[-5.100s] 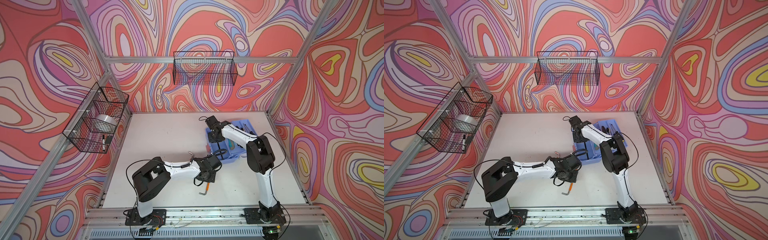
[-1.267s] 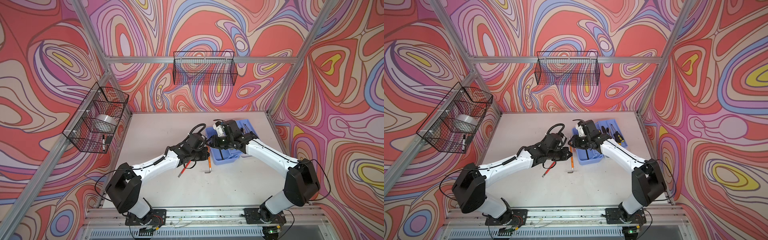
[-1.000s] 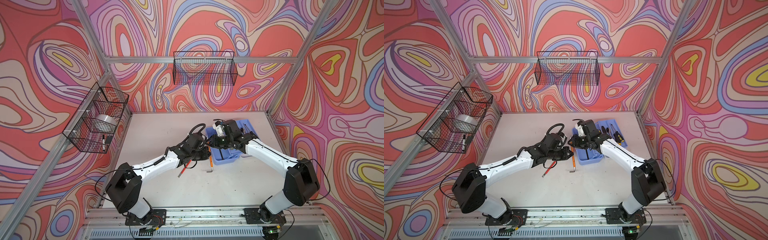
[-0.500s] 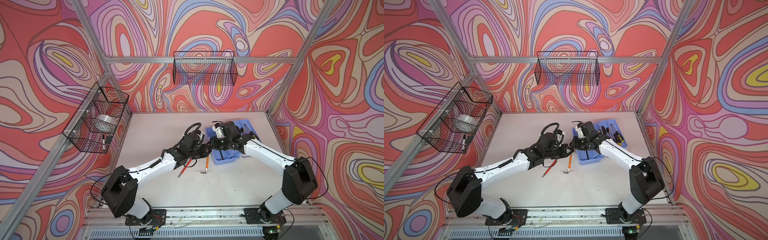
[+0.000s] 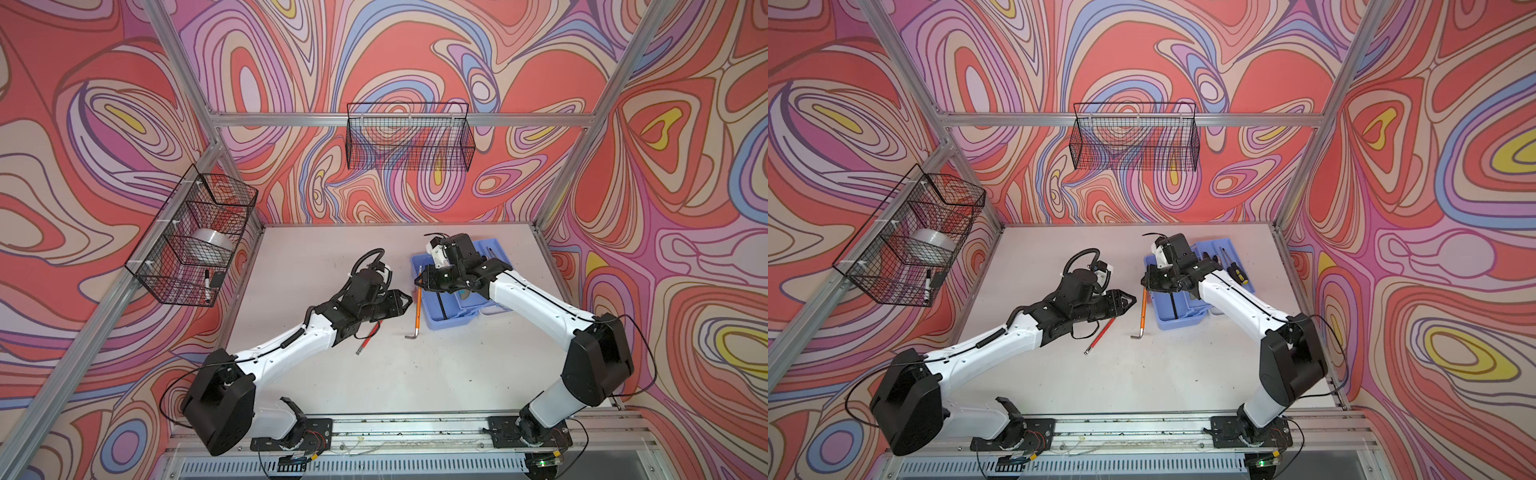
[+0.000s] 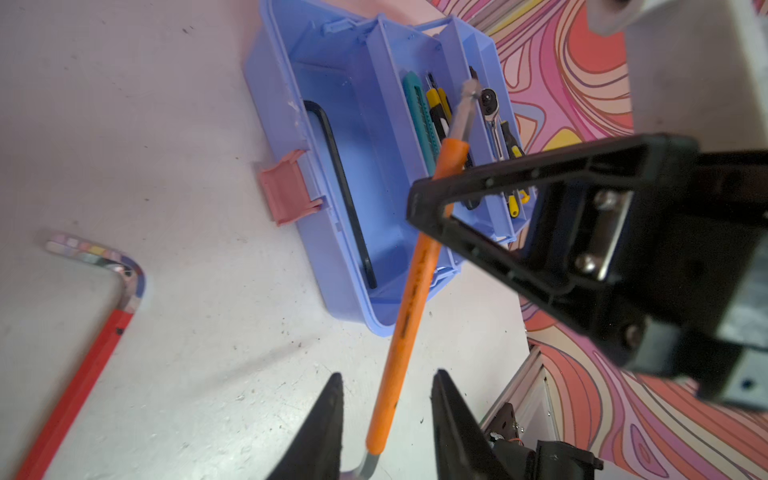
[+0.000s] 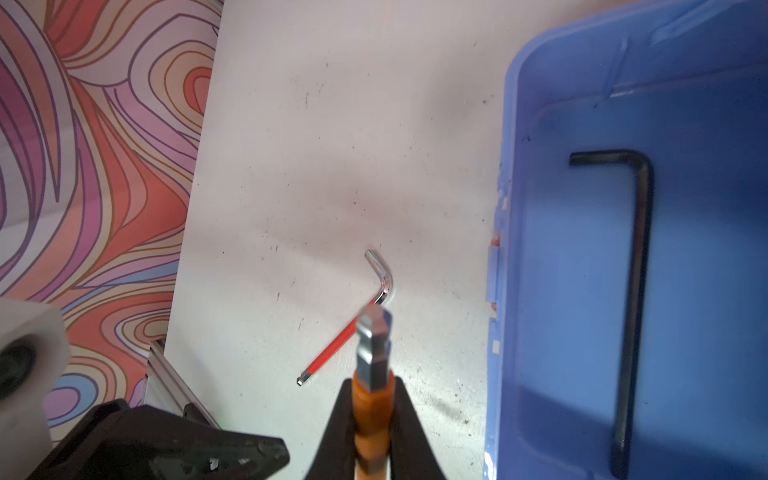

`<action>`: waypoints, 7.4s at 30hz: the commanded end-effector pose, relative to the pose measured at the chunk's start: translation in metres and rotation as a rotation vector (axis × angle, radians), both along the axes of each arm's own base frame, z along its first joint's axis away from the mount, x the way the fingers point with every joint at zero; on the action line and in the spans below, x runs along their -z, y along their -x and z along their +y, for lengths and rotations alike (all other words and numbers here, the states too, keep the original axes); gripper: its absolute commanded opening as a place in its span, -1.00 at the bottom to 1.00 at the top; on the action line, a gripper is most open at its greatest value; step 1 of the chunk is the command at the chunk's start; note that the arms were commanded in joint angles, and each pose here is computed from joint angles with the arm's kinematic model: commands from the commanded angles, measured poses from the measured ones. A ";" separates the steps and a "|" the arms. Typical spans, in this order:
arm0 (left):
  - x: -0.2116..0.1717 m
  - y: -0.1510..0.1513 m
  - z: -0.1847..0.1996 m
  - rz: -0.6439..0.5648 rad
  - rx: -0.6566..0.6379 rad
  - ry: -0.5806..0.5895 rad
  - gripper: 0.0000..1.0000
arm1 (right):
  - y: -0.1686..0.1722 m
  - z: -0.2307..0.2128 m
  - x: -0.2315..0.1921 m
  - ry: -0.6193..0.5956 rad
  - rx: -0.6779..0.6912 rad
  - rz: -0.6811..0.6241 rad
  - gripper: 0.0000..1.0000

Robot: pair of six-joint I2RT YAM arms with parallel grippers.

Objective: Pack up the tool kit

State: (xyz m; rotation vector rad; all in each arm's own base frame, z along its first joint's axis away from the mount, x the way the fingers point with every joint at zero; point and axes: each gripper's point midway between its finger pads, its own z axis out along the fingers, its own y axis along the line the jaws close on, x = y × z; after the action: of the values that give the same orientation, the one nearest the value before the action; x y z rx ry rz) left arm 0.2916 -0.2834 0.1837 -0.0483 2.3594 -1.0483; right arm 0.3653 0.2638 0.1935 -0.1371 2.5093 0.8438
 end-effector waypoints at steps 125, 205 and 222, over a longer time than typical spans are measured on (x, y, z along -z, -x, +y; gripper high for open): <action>0.121 0.018 0.061 0.152 -0.020 -0.416 -1.00 | 0.019 0.073 0.101 0.034 -0.048 0.289 -0.35; 0.066 0.018 0.090 -0.034 -0.189 -0.309 0.94 | 0.011 0.093 0.040 0.001 -0.077 0.137 -1.00; 0.084 0.021 0.093 0.014 -0.177 -0.366 1.00 | -0.054 -0.053 0.020 0.309 0.044 0.027 -1.00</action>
State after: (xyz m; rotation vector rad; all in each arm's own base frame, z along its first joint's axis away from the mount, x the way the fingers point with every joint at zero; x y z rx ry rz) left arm 0.2713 -0.1924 0.1034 -0.1307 2.4482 -0.5549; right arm 0.4190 0.2197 0.1784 -0.0676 2.6182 0.5533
